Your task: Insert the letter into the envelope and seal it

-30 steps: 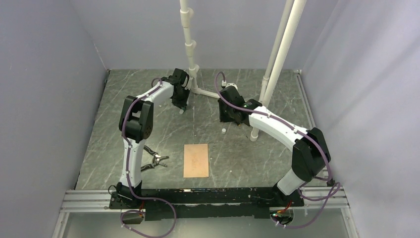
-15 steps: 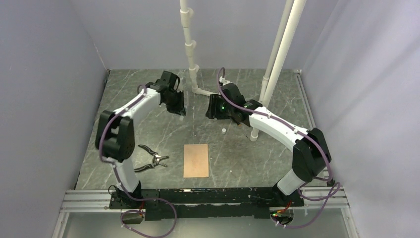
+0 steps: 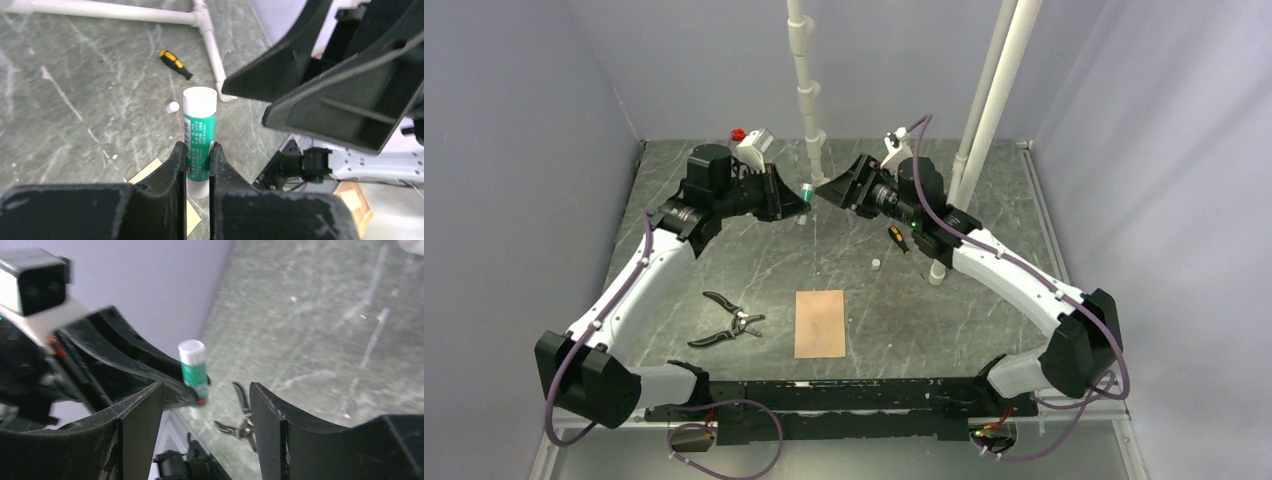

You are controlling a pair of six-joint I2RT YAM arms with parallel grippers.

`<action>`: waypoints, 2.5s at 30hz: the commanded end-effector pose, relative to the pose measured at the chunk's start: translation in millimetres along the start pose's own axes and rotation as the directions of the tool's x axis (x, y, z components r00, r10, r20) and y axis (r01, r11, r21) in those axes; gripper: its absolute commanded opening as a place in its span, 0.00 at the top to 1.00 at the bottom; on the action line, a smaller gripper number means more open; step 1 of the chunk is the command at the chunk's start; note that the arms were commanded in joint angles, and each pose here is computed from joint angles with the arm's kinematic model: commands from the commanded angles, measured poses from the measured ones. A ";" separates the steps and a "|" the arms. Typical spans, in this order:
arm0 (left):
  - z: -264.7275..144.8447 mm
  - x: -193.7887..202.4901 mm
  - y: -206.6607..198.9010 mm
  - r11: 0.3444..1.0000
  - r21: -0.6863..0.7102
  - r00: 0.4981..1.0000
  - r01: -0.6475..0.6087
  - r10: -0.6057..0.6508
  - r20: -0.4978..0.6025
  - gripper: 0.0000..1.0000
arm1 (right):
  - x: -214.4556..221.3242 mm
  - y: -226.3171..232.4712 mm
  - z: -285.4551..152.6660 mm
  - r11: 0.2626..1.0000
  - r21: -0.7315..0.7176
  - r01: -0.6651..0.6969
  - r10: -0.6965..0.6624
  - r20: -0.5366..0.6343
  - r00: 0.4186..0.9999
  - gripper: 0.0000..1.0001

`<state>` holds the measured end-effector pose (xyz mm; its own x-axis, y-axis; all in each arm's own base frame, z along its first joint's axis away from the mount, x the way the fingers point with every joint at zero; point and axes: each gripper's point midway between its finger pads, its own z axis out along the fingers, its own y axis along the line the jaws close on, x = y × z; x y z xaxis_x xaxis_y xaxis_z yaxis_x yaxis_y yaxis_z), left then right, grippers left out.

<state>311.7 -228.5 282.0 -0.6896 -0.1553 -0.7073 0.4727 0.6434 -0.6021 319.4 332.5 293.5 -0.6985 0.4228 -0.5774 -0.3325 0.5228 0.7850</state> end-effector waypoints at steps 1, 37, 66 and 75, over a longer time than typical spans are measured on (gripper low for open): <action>-22.1 -5.0 -47.9 0.973 0.216 0.996 -0.082 0.075 0.041 0.98 | -27.1 69.1 -19.1 0.968 -0.250 -0.003 0.024 0.081 0.996 0.33; -51.1 -24.0 -77.7 0.960 0.274 0.996 -0.060 0.038 0.084 0.50 | -2.8 112.4 -35.5 0.917 -0.352 0.190 -0.209 -0.016 0.978 1.00; -36.6 -36.4 -39.4 0.997 0.082 0.990 0.010 -0.021 0.137 0.97 | -8.6 87.0 -49.6 0.943 -0.255 0.212 -0.198 0.080 0.977 0.32; -40.6 -53.9 -38.5 0.986 0.056 0.961 0.157 -0.165 0.223 0.97 | 28.6 79.4 -21.9 0.917 -0.156 0.368 -0.375 -0.013 0.927 0.33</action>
<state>306.0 -219.9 321.0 -0.6772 -0.3261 -0.6595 0.3969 0.5928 -0.7007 254.5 357.5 348.2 -0.5902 0.2573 -0.7651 -0.6374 0.4331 0.6373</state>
